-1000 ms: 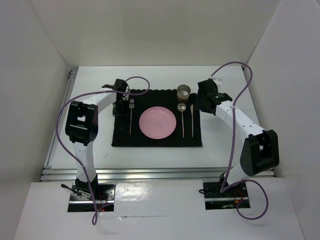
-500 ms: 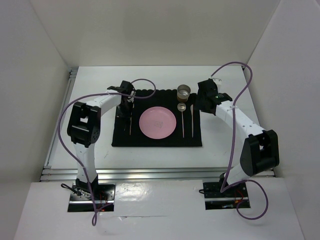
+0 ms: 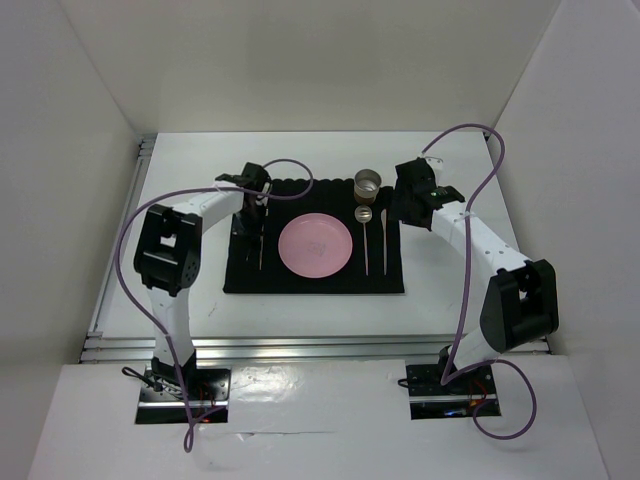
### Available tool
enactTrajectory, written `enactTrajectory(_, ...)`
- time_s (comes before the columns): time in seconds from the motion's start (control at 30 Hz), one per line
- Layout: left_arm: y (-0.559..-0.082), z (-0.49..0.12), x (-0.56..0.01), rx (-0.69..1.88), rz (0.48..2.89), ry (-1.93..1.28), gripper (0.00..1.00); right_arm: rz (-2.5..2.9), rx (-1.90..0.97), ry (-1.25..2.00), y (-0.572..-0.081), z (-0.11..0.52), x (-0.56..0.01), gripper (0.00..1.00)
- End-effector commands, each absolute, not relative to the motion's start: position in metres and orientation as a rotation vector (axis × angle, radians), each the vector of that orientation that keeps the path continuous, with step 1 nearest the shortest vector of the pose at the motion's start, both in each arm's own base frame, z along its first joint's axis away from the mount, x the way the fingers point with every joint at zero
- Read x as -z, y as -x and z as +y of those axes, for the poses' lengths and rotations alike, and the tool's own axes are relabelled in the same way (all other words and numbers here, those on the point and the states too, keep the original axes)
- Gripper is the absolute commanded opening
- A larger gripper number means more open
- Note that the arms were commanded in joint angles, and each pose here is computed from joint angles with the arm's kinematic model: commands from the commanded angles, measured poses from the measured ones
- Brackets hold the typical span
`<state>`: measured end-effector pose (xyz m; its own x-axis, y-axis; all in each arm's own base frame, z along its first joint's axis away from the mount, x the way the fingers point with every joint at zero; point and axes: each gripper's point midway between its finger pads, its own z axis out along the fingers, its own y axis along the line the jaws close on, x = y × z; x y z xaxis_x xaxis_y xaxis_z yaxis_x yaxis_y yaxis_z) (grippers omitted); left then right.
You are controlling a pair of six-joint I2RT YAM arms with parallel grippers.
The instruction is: Set the dinner table for one person
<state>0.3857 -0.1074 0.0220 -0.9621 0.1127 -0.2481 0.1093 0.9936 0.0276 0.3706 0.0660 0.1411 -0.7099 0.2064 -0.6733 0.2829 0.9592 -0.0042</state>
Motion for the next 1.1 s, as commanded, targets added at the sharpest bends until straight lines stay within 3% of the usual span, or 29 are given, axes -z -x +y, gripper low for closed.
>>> enactTrajectory(0.0, -0.389, -0.084, -0.033, -0.12, 2.841, -0.122, 0.0, 2.323, 0.138, -0.363, -0.376, 0.064, -0.162, 0.71)
enactTrajectory(0.43, -0.388, -0.077, -0.035, -0.146, 2.831, -0.078, 0.0, 2.323, 0.138, -0.363, -0.376, 0.064, -0.162, 0.71)
enactTrajectory(0.5, -0.393, -0.08, -0.038, -0.131, 2.828, -0.092, 0.11, 2.331, 0.143, -0.362, -0.374, 0.064, -0.159, 0.71)
enactTrajectory(0.63, -0.393, -0.083, -0.037, -0.105, 2.833, -0.109, 0.23, 2.327, 0.154, -0.365, -0.372, 0.061, -0.159, 0.71)
enactTrajectory(1.07, -0.386, -0.105, -0.045, -0.052, 2.809, -0.205, 0.24, 2.325, 0.149, -0.376, -0.372, 0.062, -0.159, 0.71)
